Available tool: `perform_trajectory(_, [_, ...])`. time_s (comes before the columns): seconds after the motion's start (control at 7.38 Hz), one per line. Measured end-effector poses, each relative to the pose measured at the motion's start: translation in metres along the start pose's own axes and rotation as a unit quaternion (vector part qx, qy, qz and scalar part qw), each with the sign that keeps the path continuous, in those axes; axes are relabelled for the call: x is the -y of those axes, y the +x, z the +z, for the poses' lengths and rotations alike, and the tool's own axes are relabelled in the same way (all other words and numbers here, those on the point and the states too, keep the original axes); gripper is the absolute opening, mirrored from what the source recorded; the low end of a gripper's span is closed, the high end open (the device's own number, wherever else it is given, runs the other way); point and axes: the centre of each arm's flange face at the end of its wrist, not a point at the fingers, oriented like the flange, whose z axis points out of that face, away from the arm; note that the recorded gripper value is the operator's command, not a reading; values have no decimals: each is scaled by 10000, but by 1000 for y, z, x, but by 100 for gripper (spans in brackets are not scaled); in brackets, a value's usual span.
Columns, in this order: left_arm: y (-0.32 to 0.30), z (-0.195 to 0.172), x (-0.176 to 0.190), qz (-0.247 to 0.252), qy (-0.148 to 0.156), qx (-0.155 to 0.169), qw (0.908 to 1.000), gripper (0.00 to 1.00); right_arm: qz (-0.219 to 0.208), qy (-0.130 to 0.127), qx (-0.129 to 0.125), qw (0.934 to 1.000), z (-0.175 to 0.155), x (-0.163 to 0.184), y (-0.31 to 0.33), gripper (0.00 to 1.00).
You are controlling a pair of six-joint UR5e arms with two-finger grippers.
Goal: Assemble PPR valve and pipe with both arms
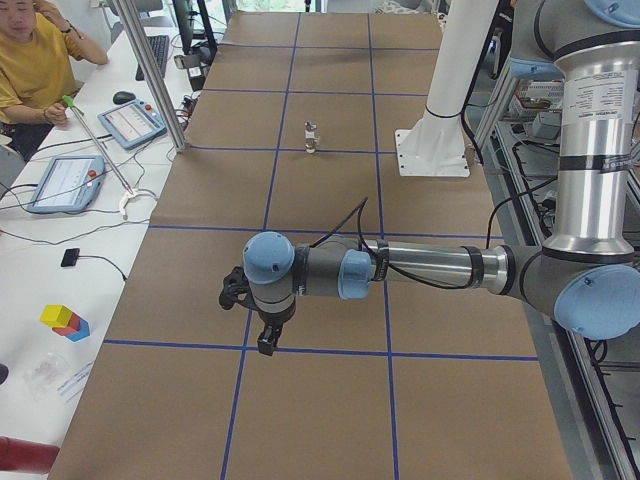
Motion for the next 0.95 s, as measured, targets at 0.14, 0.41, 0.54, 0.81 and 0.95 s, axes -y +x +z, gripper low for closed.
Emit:
perform_trajectory(0.14, [0,-3,1,67,73,27,9999,100,11,26,-3,10000,-3,1,0,100])
perform_trajectory(0.41, [1,-5,0,199,197,64,9996,100,88,44,-20,9999,-4,-1,0,100])
perform_trajectory(0.54, [1,-5,-2,220,216,68,9995,100,167,55,-23,9998,-4,-2,1,100])
perform_trajectory(0.81, [0,-4,-3,204,207,65,9996,100,259,63,-21,9996,-4,-3,1,100])
perform_trajectory(0.95, [-1,-3,-4,186,196,63,9996,100,276,60,-21,9996,-4,-3,1,100])
